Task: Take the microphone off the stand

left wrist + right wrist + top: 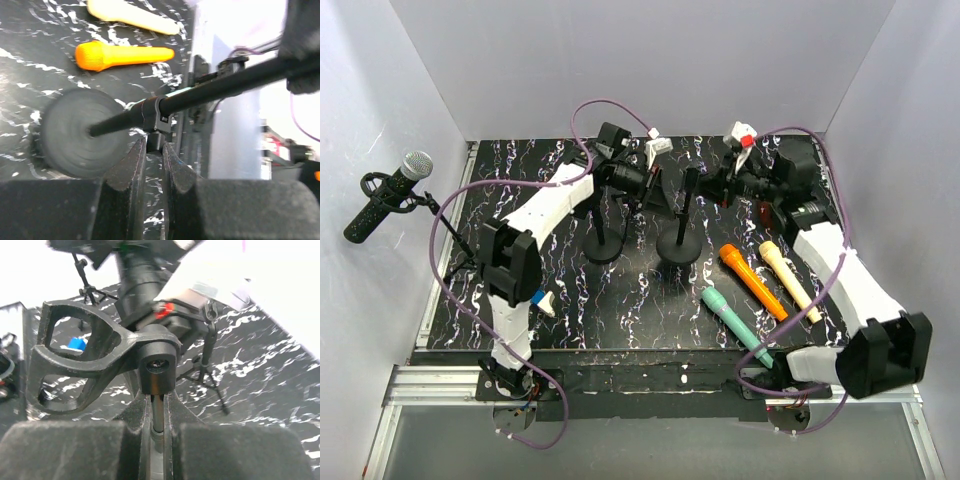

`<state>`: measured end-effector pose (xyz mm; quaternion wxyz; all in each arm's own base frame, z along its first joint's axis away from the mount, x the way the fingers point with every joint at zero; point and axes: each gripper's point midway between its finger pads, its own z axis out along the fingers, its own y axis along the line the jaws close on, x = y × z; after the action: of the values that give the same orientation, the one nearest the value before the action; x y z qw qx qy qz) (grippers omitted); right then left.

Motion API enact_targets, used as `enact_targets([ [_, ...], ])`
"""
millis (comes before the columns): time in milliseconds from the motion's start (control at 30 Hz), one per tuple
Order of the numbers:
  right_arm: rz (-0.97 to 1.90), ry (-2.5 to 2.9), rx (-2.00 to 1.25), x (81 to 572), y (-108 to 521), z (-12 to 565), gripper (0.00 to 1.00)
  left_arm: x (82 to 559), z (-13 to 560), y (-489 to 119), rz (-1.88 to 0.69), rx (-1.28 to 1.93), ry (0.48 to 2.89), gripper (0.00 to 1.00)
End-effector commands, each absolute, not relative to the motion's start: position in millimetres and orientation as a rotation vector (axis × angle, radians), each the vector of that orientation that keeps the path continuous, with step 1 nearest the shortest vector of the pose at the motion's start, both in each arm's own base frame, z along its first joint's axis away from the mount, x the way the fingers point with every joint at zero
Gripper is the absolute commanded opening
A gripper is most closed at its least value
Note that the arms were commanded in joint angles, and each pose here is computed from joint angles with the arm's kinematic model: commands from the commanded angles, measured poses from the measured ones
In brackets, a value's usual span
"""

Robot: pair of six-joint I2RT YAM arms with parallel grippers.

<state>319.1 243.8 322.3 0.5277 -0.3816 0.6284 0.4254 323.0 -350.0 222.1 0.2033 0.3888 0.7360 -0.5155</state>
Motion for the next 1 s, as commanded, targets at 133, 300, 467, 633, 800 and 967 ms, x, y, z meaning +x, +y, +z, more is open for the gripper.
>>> enact_targets([
  [133,0.831,1.105,-1.286,240,248,345,0.01,314,237,-333,-1.66,0.839,2.334,0.0],
  [300,0.822,1.15,-1.2,251,249,351,0.01,323,238,-332,-1.569,0.841,2.273,0.42],
  [467,0.916,1.297,-1.046,273,255,346,0.01,360,267,-314,-1.08,1.004,1.91,0.66],
  [633,1.094,1.466,-0.891,297,266,337,0.01,338,281,-302,-0.738,1.235,1.47,0.67],
  [800,1.21,1.577,-0.808,310,273,324,0.01,299,266,-308,-0.333,1.503,1.027,0.63],
  [967,1.26,1.694,-0.731,323,273,307,0.01,288,233,-312,-0.186,1.618,0.847,0.58],
])
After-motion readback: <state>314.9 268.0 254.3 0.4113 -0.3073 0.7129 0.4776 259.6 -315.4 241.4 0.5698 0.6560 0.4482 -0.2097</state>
